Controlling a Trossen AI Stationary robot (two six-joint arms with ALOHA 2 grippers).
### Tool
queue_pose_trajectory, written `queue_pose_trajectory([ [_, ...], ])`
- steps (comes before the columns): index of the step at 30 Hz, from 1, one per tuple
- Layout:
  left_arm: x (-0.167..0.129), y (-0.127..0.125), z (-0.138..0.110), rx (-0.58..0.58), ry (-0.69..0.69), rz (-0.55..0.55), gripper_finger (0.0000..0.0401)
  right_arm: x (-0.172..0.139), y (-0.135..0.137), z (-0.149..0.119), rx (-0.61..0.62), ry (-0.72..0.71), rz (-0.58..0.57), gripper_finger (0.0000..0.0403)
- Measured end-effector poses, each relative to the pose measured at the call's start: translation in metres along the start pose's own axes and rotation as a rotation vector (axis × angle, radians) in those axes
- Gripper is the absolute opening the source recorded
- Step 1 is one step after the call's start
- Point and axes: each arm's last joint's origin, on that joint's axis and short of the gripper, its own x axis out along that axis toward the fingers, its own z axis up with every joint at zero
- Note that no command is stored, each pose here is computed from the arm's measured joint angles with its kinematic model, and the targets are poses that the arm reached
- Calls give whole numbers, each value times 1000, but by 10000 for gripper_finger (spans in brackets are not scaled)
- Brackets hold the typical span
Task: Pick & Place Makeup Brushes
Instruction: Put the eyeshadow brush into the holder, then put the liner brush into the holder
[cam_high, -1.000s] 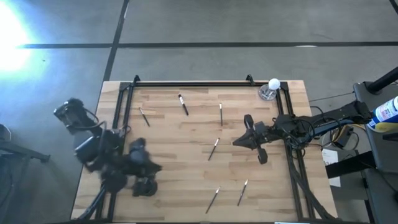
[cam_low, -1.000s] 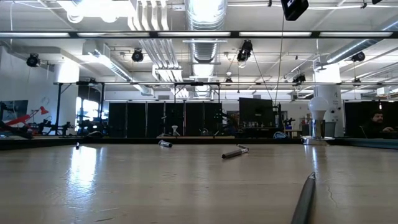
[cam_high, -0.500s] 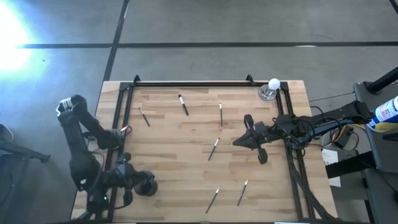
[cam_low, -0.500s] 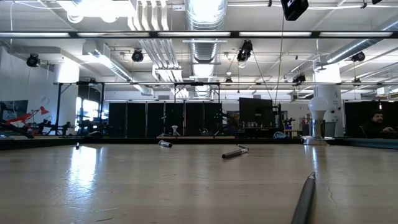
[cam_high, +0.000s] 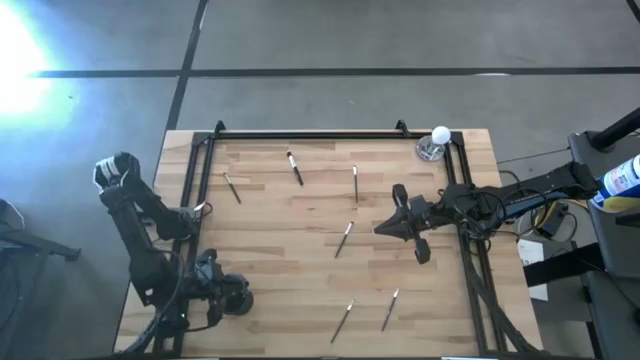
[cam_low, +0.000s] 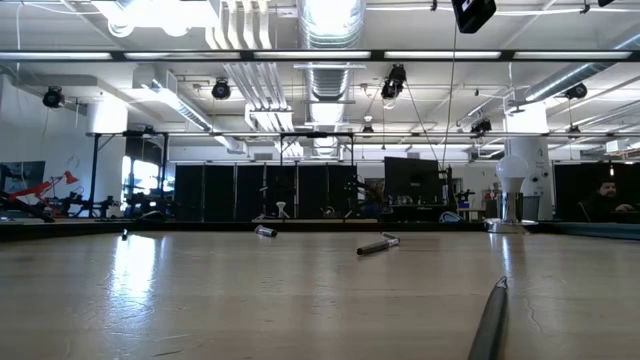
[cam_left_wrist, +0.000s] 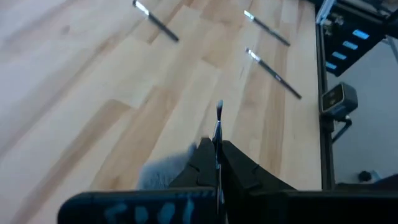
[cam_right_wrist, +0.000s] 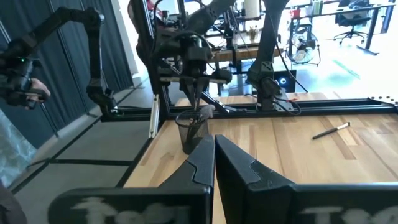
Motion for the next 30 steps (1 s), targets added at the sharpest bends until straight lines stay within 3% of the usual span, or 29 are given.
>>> queue_pose_trajectory([
  [7, 1, 1, -5, 10, 94, -5, 4, 0, 0, 0, -2, 0, 0, 9],
  [18, -3, -5, 0, -57, 105, -36, 90, 0, 0, 0, -2, 0, 0, 9],
  [24, -27, -23, 38, -78, 40, -132, 102, 0, 0, 0, -2, 0, 0, 9],
  [30, -36, -23, 93, -99, -161, -109, 55, 0, 0, 0, -2, 0, 0, 9],
])
